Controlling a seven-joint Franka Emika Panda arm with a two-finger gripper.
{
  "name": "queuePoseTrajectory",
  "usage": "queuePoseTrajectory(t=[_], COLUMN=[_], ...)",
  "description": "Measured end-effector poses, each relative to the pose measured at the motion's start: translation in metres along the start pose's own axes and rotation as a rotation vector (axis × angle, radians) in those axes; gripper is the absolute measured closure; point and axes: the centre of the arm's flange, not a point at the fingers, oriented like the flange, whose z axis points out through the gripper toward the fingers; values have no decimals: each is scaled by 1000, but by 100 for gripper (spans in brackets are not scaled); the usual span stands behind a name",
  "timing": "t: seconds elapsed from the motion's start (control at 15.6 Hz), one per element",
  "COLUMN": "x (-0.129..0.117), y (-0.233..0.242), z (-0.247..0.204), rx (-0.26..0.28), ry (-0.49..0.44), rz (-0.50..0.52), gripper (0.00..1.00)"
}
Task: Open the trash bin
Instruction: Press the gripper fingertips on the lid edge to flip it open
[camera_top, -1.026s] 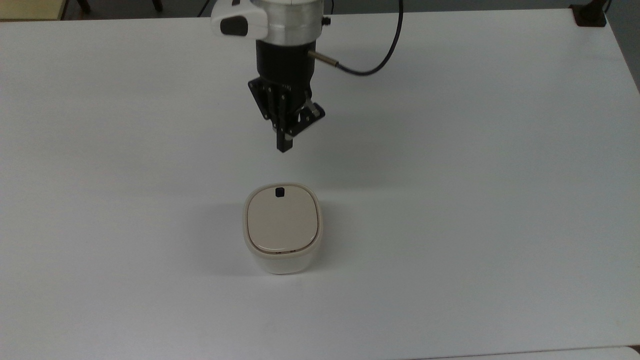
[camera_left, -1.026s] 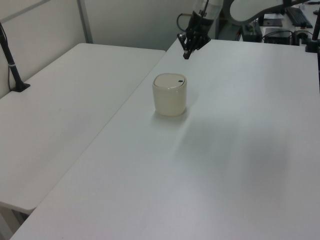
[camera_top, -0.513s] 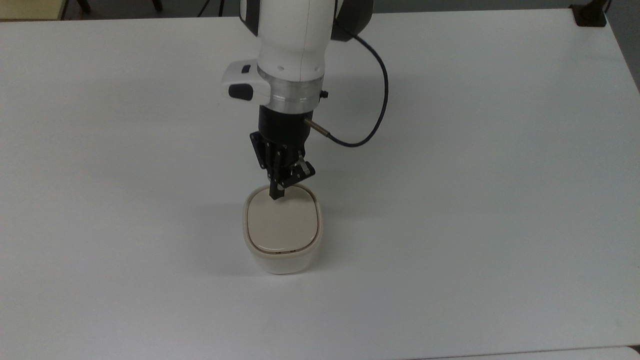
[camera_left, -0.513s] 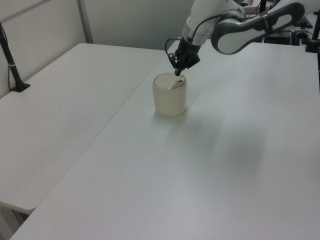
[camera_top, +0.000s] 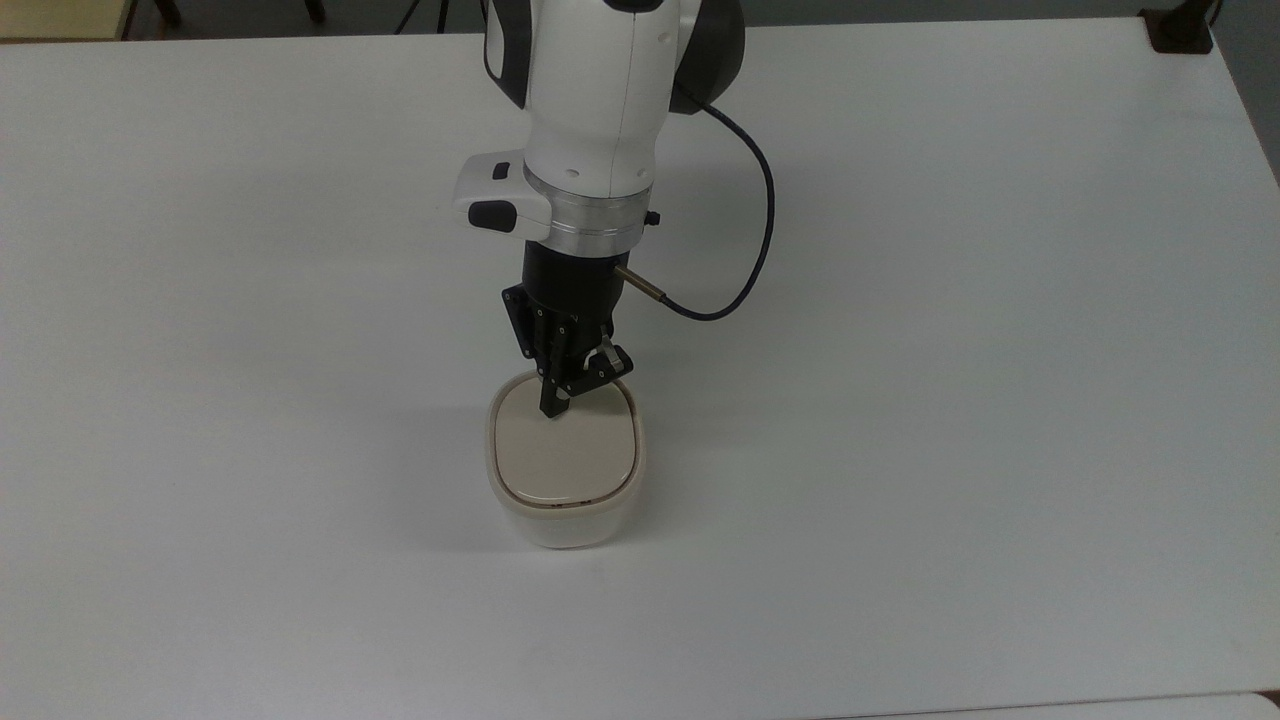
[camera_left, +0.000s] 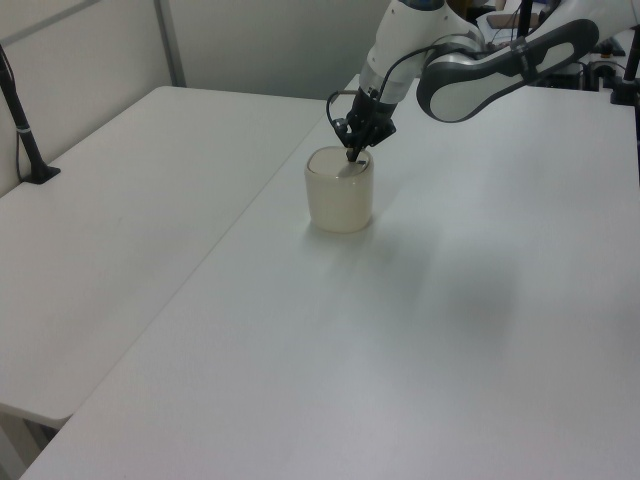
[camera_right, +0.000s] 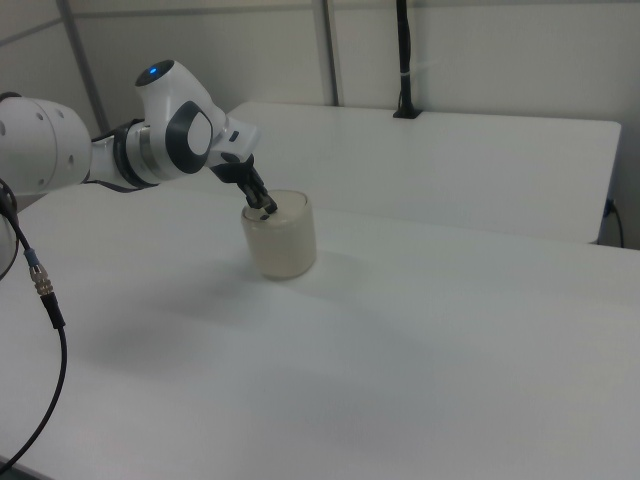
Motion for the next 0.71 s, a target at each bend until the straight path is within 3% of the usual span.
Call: queuePoseTrajectory(t=[0.45,0.71], x=[-17,-17], y=[-10,-11], z=[0,-2], rx=[-19,-17], ry=[37,43], rz=[-88,-82], gripper=[99,99])
